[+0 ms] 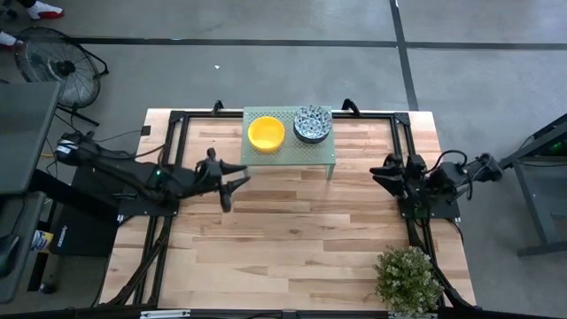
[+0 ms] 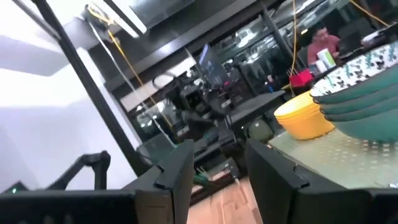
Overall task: Pick & Place Mini bowls
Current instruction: Return to Home Position
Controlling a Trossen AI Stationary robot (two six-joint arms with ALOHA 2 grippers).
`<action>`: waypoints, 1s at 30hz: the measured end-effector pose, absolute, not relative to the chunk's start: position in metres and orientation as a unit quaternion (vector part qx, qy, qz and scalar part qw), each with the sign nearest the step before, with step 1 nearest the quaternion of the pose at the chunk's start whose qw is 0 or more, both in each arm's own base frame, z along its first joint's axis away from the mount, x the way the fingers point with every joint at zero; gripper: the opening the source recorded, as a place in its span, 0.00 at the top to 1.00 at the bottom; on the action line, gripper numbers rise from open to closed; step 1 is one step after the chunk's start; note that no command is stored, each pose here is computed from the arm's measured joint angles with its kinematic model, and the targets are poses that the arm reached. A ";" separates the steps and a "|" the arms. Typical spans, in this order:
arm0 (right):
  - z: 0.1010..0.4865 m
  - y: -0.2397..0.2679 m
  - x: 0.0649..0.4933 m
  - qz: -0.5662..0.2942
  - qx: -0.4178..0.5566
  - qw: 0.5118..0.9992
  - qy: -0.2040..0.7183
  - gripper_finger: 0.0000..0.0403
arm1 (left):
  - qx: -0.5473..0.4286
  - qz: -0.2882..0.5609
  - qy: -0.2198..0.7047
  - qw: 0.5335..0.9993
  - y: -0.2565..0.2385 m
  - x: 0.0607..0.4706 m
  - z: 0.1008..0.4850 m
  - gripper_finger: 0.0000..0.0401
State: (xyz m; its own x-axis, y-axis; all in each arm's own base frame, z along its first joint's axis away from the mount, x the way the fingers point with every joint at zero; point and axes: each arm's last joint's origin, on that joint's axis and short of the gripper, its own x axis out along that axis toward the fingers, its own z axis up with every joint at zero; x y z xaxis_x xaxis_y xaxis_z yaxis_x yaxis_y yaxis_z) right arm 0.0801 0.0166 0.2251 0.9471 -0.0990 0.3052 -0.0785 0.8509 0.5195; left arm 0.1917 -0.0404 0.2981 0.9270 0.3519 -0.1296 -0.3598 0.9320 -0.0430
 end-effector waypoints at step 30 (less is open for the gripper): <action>0.186 -0.004 0.096 -0.016 0.297 0.948 -0.110 0.67 | -0.067 0.214 0.002 0.975 -0.069 0.148 0.190 0.62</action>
State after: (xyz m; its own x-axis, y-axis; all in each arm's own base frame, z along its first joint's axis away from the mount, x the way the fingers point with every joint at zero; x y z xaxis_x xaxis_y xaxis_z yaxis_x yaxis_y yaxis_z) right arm 0.0958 -0.0044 0.1855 0.9751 -0.0952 0.2001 -0.0360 0.8229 0.5670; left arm 0.1482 -0.0690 0.1899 0.9084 0.4167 -0.0335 -0.4173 0.8994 -0.1303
